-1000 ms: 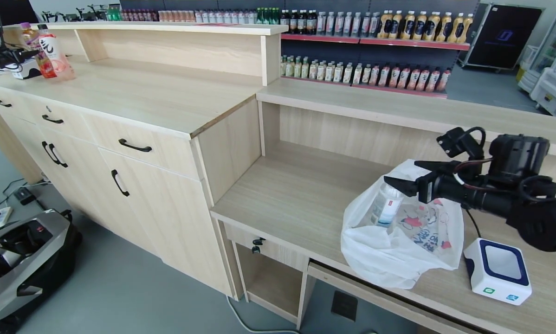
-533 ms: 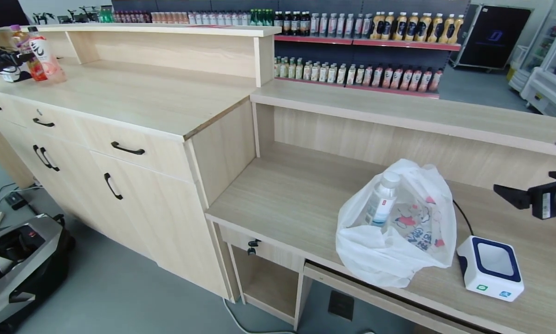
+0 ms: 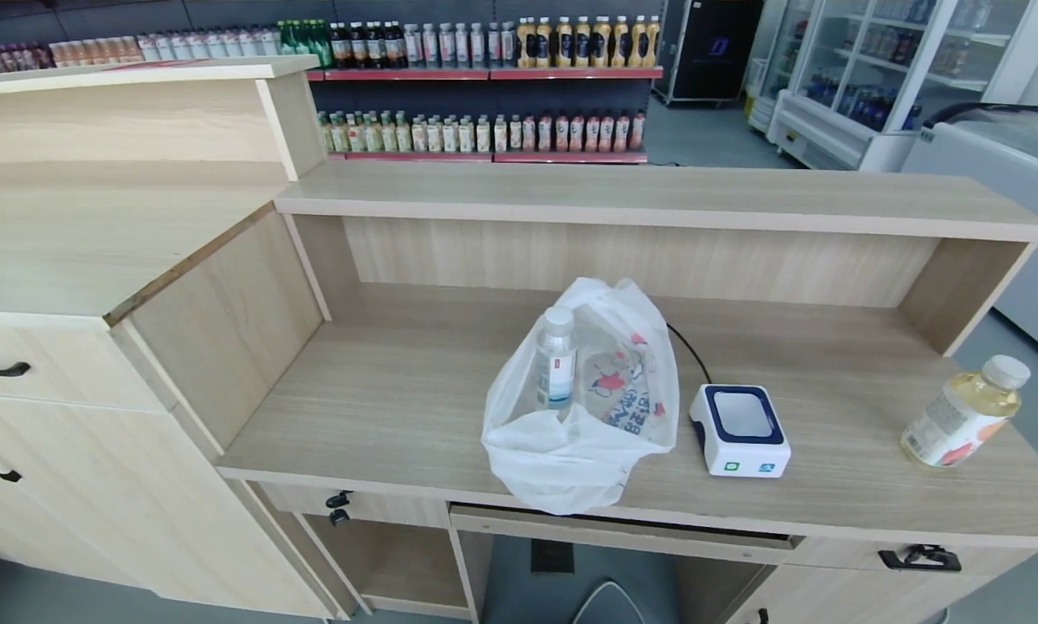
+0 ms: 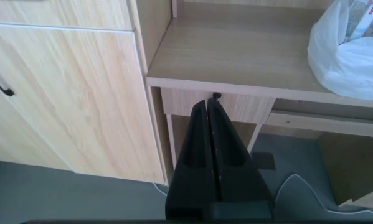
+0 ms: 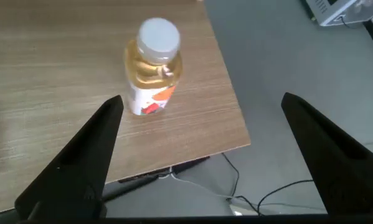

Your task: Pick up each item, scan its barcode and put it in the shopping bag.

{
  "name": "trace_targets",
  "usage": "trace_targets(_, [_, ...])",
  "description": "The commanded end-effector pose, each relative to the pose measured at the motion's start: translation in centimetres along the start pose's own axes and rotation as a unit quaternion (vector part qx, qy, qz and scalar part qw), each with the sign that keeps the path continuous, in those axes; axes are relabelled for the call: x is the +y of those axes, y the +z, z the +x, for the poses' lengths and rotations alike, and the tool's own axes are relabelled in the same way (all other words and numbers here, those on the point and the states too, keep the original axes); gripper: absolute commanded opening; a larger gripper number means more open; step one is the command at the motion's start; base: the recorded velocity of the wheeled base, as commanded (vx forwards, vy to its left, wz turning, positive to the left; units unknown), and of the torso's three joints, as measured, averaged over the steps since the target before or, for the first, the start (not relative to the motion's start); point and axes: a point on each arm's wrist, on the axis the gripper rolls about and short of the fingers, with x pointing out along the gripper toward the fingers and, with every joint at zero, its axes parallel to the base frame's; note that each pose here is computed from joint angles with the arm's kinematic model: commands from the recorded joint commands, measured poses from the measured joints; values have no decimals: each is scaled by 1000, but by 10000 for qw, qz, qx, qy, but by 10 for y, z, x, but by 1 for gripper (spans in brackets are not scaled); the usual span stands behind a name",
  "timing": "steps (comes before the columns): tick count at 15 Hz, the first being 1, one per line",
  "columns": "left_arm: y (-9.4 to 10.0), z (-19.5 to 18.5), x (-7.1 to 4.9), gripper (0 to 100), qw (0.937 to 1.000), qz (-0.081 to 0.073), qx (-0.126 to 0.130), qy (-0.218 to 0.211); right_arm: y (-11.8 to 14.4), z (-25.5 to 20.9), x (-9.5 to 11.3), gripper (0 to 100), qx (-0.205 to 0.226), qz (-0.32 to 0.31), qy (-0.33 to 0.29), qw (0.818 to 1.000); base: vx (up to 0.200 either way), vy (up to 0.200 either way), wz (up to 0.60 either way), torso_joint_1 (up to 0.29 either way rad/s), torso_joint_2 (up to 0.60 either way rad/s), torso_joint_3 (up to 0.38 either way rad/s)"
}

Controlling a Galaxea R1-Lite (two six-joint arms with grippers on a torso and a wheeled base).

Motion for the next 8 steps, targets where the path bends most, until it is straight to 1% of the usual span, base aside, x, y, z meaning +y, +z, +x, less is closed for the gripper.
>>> trace_targets(1, [0,0,0,0,10000,6,0,5,-28,29,-8,100,200,132,472,9986,0,0,0,0,0,0])
trace_targets(3, [0,0,0,0,10000,6,0,5,-40,45,-12,100,109,-4,525,9986,0,0,0,0,0,0])
trace_targets(5, [0,0,0,0,10000,-2,0,5,-52,57,-18,100,-9,56,934,9956,0,0,0,0,0,0])
trace_targets(6, [0,0,0,0,10000,6,0,5,-61,67,-20,100,11,-32,1149,9934,0,0,0,0,0,0])
trace_targets(8, [0,0,0,0,10000,6,0,5,-68,75,-23,100,54,-144,1146,9933,0,0,0,0,0,0])
